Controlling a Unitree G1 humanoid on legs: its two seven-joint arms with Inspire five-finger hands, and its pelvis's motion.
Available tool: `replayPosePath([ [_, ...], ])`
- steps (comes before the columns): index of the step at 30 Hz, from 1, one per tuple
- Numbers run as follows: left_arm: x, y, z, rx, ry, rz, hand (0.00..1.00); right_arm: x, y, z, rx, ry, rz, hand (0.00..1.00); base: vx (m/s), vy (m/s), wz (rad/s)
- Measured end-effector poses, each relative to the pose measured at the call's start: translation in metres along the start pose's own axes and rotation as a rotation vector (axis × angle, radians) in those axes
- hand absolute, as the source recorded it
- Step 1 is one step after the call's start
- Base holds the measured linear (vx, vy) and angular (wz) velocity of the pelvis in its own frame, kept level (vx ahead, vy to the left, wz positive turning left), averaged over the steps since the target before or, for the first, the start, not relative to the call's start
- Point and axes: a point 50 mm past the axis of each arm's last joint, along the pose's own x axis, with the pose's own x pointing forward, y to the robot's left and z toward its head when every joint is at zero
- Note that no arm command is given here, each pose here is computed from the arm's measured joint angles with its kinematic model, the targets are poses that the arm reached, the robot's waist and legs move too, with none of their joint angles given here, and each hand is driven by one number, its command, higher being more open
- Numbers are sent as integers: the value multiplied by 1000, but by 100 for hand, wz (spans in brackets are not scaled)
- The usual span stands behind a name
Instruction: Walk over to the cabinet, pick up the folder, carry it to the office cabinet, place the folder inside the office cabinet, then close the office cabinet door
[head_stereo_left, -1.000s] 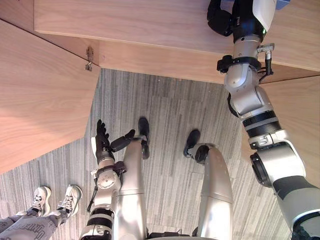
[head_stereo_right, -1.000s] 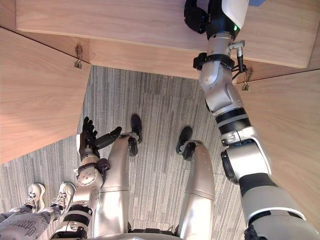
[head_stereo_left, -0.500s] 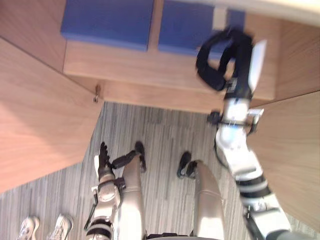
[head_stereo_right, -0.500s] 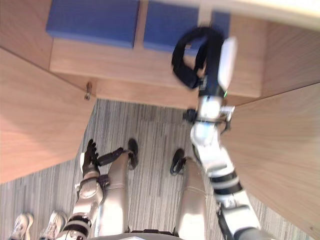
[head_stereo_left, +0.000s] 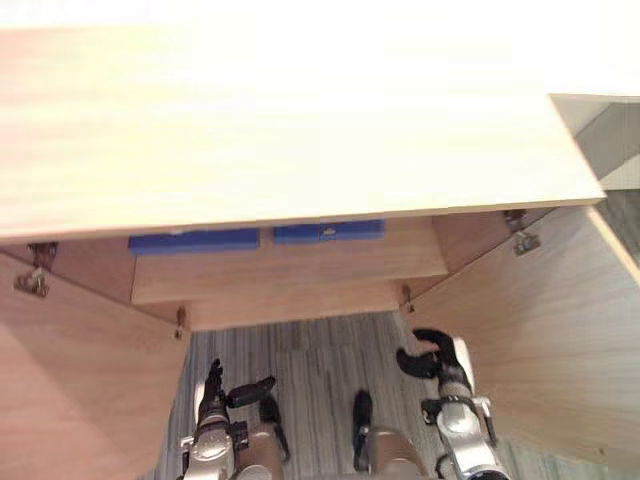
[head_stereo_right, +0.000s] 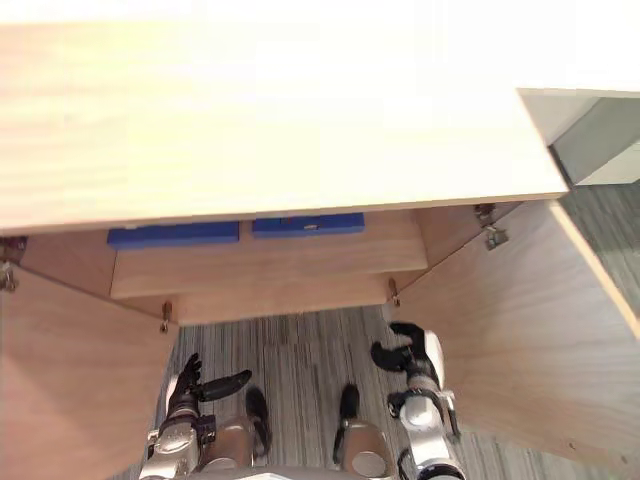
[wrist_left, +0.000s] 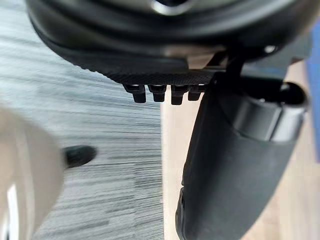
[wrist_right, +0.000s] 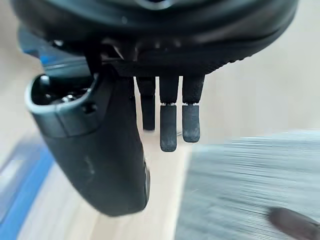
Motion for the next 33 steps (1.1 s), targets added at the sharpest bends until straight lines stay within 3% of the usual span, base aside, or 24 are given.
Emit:
replayPosePath([
  [9, -10, 6, -35, 24, 147, -13, 100, -17, -12, -61, 271, 317, -102, 100, -54, 22, -41],
  [14, -17, 15, -52, 3, 219, 21, 100, -24, -44, -76, 654, 375, -346, 100, -25, 39, -51],
  [18, -24, 18, -64, -32, 257, 46, 100, -37, -83, -76, 856, 279, -567, 100, 43, 14, -66],
  [23, -27, 7, -65, -86, 267, 37, 100, -40, -112, -59, 990, 117, -702, 100, 106, -34, -63],
  [27, -23, -6, -55, -73, 226, -27, 100, -25, -122, -32, 1031, 1, -683, 100, 89, -61, -36],
  [33, -16, -17, -35, -9, 134, -119, 100, 16, -172, 47, 884, -271, -529, 100, 34, -33, -15],
])
